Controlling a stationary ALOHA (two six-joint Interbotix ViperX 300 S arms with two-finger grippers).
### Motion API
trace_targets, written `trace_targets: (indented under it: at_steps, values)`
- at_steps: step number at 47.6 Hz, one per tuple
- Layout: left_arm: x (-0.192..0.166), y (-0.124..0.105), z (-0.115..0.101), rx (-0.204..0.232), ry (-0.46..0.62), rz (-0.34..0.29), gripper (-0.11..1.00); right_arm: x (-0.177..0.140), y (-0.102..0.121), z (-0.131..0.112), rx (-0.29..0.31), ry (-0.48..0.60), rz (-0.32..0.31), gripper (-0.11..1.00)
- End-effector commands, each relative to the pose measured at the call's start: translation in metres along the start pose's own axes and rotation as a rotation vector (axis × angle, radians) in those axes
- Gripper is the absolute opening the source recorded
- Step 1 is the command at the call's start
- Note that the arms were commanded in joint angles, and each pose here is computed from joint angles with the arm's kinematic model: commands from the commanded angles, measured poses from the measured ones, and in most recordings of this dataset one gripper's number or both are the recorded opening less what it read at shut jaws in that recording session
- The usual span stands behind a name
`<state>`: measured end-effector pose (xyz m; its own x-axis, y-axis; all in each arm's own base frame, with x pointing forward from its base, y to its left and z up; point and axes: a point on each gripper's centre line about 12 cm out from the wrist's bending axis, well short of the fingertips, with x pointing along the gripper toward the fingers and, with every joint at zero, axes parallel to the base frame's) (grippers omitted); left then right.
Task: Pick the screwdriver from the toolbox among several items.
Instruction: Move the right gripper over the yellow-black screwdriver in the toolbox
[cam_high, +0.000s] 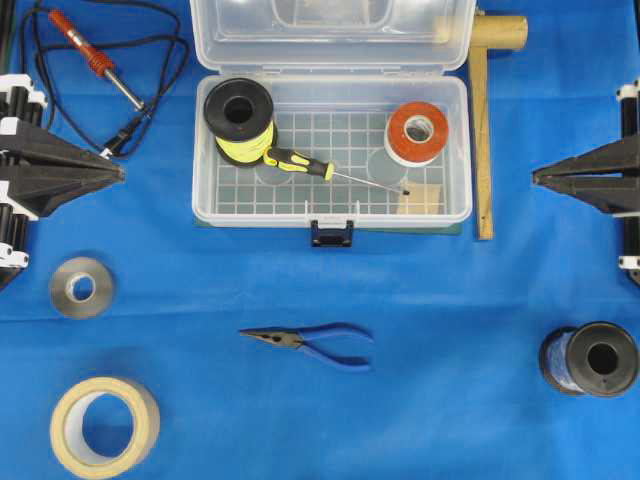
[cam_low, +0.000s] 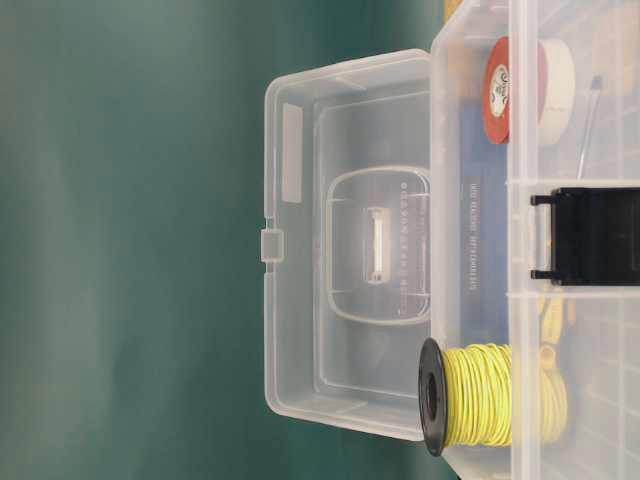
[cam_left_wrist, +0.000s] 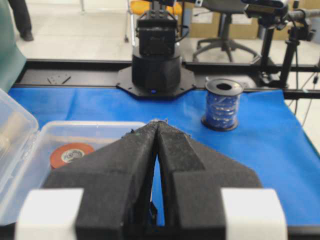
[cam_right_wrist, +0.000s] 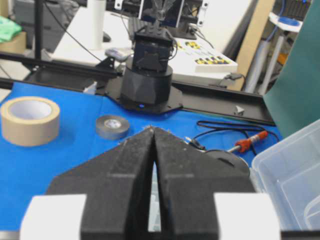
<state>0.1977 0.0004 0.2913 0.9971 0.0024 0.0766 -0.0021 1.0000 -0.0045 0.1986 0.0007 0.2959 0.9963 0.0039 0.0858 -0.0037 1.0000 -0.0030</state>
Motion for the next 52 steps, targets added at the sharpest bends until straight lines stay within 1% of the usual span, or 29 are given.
trace_targets:
  at_steps: [1,4,8,12,18,26,30,32,35,40,43,44,46,50,52]
  values:
    - [0.002,0.001,0.005,-0.023,-0.012,0.010,0.00,0.005,-0.002,0.009,0.020,-0.014,-0.011,0.00]
    - [0.003,0.001,0.004,-0.023,-0.009,0.009,0.00,0.011,-0.004,0.011,0.044,0.020,-0.023,0.00]
    - [0.004,0.001,0.004,-0.025,-0.008,0.009,0.00,0.024,-0.008,0.015,0.076,0.094,-0.044,0.00]
    - [0.004,0.001,0.004,-0.025,-0.005,0.010,0.00,0.042,-0.017,0.019,0.105,0.180,-0.082,0.00]
    - [0.004,0.001,0.003,-0.025,-0.003,0.010,0.00,0.068,-0.033,0.024,0.149,0.279,-0.142,0.00]
    - [0.004,0.001,0.003,-0.022,-0.003,0.010,0.00,0.108,-0.056,0.019,0.208,0.434,-0.216,0.00]
    - [0.004,0.001,0.003,-0.020,-0.002,0.009,0.00,0.132,-0.067,0.007,0.241,0.531,-0.244,0.01]
    - [0.004,0.001,0.003,-0.020,0.000,0.009,0.00,0.142,-0.071,0.001,0.255,0.573,-0.255,0.05]
    - [0.004,0.001,0.002,-0.022,0.003,0.010,0.00,0.159,-0.078,-0.009,0.282,0.644,-0.274,0.19]
    - [0.004,0.001,0.003,-0.022,0.002,0.009,0.00,0.186,-0.087,-0.026,0.308,0.757,-0.297,0.49]
    - [0.004,0.001,0.003,-0.022,0.000,0.009,0.00,0.204,-0.093,-0.042,0.318,0.831,-0.312,0.67]
    - [0.004,0.001,0.003,-0.022,0.002,0.009,0.00,0.209,-0.095,-0.047,0.322,0.849,-0.317,0.71]
    - [0.004,0.001,0.003,-0.022,0.002,0.009,0.00,0.218,-0.099,-0.056,0.331,0.884,-0.324,0.72]
    - [0.003,0.001,0.002,-0.022,0.003,0.009,0.00,0.233,-0.105,-0.078,0.346,0.956,-0.340,0.68]
    - [0.004,0.001,0.002,-0.023,0.005,0.009,0.00,0.241,-0.108,-0.093,0.354,0.999,-0.346,0.67]
